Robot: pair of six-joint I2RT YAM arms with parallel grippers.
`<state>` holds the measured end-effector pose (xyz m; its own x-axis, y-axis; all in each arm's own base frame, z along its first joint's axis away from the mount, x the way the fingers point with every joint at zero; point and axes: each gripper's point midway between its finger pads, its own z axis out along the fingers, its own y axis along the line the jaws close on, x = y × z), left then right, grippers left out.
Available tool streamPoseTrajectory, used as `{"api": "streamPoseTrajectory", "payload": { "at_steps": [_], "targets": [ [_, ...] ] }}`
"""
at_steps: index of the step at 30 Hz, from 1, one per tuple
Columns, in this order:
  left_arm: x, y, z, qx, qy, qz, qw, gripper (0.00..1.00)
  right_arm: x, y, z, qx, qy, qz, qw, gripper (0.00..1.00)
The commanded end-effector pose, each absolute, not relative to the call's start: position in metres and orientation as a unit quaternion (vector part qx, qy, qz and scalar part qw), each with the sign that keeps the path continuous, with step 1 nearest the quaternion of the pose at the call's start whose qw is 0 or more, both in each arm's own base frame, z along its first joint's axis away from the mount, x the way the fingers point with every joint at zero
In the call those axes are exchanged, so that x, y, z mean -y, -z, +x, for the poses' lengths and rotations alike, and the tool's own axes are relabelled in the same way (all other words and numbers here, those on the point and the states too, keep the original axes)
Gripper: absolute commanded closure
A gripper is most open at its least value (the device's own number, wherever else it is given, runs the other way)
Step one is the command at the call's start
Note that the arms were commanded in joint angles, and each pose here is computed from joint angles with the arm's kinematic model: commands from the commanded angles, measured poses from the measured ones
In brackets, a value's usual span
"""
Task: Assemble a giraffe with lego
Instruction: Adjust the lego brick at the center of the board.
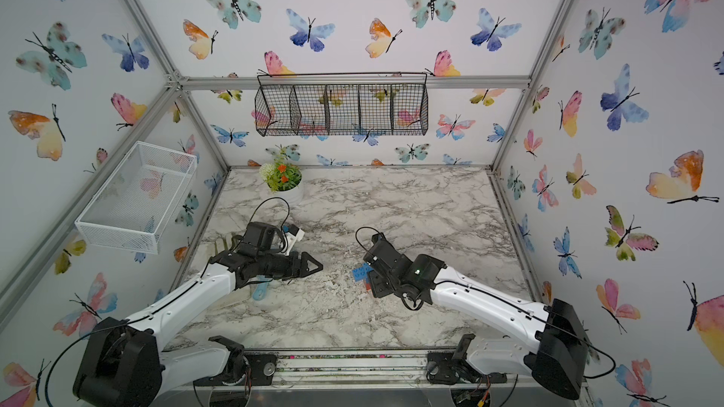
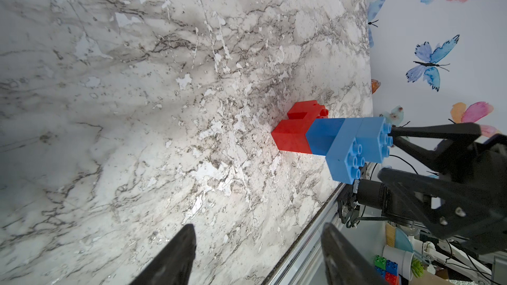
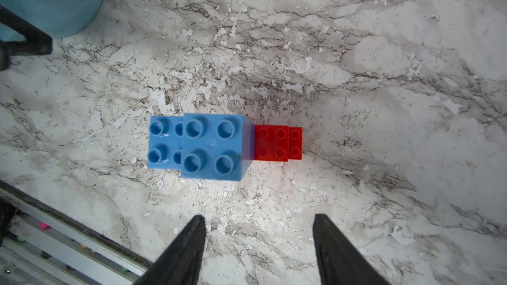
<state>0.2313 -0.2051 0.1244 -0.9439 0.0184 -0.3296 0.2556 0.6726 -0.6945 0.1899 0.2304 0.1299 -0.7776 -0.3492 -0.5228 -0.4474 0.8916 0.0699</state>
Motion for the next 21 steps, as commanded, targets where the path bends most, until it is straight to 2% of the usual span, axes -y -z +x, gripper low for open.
{"api": "streamPoseTrajectory", "payload": {
  "at_steps": [1,12,21],
  "targets": [
    [0.204,-0.122,0.230,-0.903,0.393,0.080,0.151,0.28,-0.247,-0.137,0.196,-0.917,-0.149,-0.215,0.301,0.34],
    [0.204,-0.121,0.231,-0.905,0.390,0.079,0.151,0.28,-0.247,-0.104,0.195,-0.888,-0.184,-0.229,0.354,0.36],
    [0.204,-0.120,0.231,-0.906,0.390,0.079,0.148,0.28,-0.260,-0.098,0.202,-0.866,-0.201,-0.241,0.390,0.38]
  ]
}}
